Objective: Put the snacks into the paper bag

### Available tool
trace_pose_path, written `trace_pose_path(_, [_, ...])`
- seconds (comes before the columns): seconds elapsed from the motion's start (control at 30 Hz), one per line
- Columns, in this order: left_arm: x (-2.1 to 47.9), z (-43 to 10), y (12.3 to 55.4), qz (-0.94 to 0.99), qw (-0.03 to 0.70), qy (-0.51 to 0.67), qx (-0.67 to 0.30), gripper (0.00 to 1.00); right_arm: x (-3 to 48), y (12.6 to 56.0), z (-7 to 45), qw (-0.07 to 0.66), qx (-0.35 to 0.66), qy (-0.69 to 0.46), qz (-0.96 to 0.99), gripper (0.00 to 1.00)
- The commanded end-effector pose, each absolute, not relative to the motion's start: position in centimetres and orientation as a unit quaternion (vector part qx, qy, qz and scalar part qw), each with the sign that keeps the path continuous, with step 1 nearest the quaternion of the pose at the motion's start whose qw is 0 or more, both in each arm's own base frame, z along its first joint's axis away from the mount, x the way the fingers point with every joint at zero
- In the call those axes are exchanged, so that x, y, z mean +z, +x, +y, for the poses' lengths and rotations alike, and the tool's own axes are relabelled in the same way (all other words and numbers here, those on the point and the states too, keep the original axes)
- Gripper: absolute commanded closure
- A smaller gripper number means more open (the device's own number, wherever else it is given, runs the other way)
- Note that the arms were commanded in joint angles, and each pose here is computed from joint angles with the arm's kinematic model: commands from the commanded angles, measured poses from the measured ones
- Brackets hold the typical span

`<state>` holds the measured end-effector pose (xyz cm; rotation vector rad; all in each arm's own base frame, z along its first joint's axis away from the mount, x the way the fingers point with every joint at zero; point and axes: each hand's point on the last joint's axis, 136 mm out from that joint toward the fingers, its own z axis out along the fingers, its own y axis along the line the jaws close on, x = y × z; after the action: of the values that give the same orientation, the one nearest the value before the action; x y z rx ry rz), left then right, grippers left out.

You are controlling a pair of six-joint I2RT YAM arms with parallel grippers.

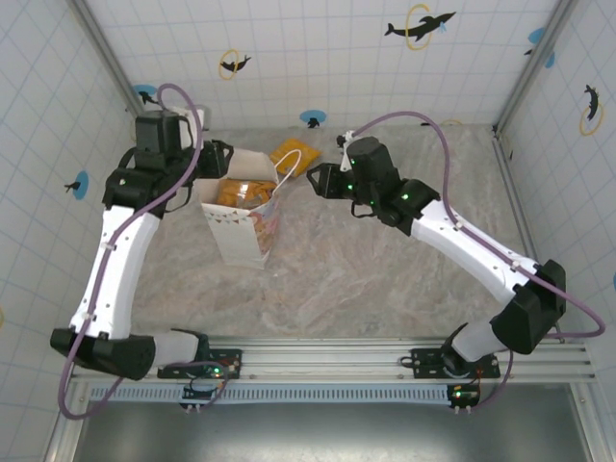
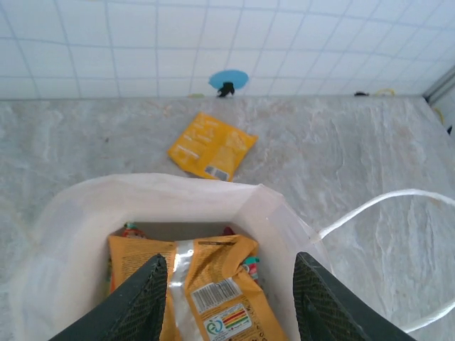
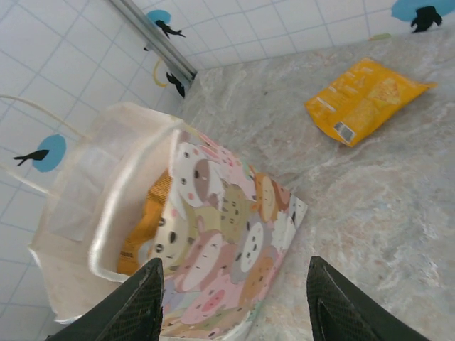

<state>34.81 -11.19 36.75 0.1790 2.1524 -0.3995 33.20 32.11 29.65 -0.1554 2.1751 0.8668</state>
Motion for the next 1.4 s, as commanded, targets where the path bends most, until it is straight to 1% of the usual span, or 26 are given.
trace_pose_path(0.0, [35.7, -10.0, 34.1, 0.881, 0.449, 0.047, -0.139, 0.50, 28.6, 34.1, 31.3, 0.387, 0.347, -0.035, 0.854, 0.46])
trace_pose_path(0.2, [35.0, -10.2, 33.1, 0.883, 0.440, 0.045, -0.155, 0.50, 24.3, 36.5, 31.8, 0.355, 0.363, -0.008, 0.861, 0.47])
trace_pose_path(0.33, [34.9, -10.2, 32.6, 0.880, 0.446, 0.039, -0.162, 0.50, 21.7, 39.1, 32.1, 0.361, 0.343, 0.017, 0.867, 0.48])
trace_pose_path(0.47, [34.6, -9.6, 31.9, 0.878, 0.451, 0.029, -0.156, 0.50, 19.5, 41.7, 33.0, 0.356, 0.351, 0.036, 0.865, 0.47])
trace_pose_path(0.6, [34.3, -8.6, 31.4, 0.879, 0.456, 0.005, -0.141, 0.50, 16.3, 44.2, 34.3, 0.327, 0.369, 0.059, 0.868, 0.45])
trace_pose_path(0.63, [34.3, -8.2, 31.3, 0.878, 0.459, -0.002, -0.133, 0.50, 16.1, 45.1, 34.8, 0.328, 0.382, 0.065, 0.861, 0.45])
trace_pose_path(0.67, [34.4, -7.7, 31.1, 0.877, 0.462, -0.022, -0.131, 0.50, 15.4, 45.5, 35.1, 0.322, 0.389, 0.071, 0.860, 0.45])
trace_pose_path(0.8, [34.4, -5.2, 30.8, 0.876, 0.469, -0.079, -0.082, 0.47, 13.0, 47.6, 36.5, 0.301, 0.418, 0.095, 0.852, 0.45])
trace_pose_path(0.9, [33.2, -3.9, 31.0, 0.885, 0.450, -0.108, -0.061, 0.44, 11.8, 49.0, 37.3, 0.291, 0.438, 0.110, 0.843, 0.45])
trace_pose_path(1.07, [29.7, -3.1, 31.8, 0.902, 0.399, -0.142, -0.087, 0.42, 10.0, 50.8, 38.1, 0.274, 0.470, 0.132, 0.829, 0.44])
trace_pose_path(1.1, [29.2, -3.3, 32.0, 0.903, 0.394, -0.144, -0.097, 0.42, 10.6, 51.2, 38.2, 0.276, 0.478, 0.134, 0.823, 0.44])
trace_pose_path(1.13, [28.8, -3.7, 32.2, 0.903, 0.391, -0.143, -0.108, 0.42, 9.0, 51.5, 38.3, 0.267, 0.476, 0.140, 0.826, 0.44])
trace_pose_path(1.2, [28.4, -4.1, 32.5, 0.903, 0.386, -0.144, -0.119, 0.42, 8.3, 52.0, 38.6, 0.260, 0.480, 0.143, 0.825, 0.44])
trace_pose_path(1.37, [28.3, -4.0, 33.0, 0.903, 0.385, -0.148, -0.120, 0.42, 6.8, 53.3, 39.5, 0.248, 0.489, 0.155, 0.822, 0.44])
